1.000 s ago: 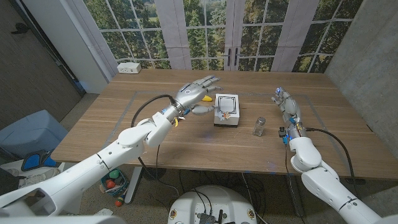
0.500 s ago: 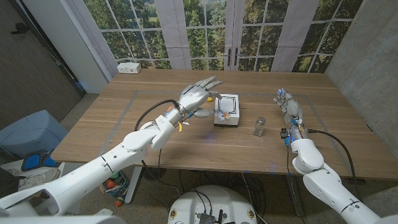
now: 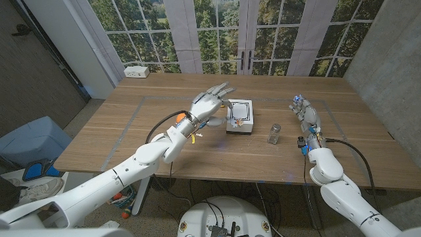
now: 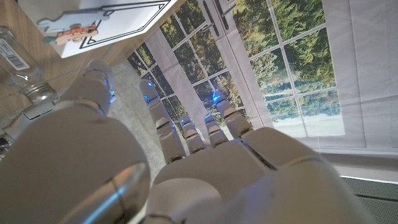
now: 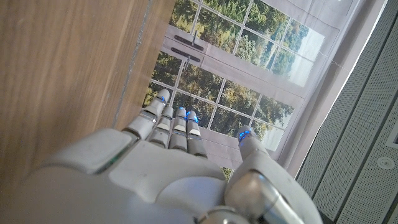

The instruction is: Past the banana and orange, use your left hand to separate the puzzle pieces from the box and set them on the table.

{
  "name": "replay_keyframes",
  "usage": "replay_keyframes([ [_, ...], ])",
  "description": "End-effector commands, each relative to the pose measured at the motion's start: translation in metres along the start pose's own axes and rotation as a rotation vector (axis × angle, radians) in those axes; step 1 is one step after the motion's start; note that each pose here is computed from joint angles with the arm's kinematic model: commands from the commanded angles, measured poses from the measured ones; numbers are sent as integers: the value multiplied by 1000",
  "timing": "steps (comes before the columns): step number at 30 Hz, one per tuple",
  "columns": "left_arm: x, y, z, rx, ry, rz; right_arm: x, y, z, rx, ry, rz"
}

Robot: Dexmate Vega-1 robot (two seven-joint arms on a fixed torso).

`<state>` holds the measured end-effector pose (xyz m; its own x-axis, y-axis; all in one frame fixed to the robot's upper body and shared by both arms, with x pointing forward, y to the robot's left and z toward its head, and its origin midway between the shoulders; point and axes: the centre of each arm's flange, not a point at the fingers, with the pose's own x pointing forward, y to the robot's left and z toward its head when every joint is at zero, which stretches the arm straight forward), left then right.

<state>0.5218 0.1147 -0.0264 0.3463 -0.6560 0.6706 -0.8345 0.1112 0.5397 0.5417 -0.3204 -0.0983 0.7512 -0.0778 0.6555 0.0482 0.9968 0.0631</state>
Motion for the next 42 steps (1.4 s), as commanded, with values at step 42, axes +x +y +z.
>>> replay_keyframes([
  [42,-16,-25,29,122,-51,18,8,-14,-9,61,16,3],
])
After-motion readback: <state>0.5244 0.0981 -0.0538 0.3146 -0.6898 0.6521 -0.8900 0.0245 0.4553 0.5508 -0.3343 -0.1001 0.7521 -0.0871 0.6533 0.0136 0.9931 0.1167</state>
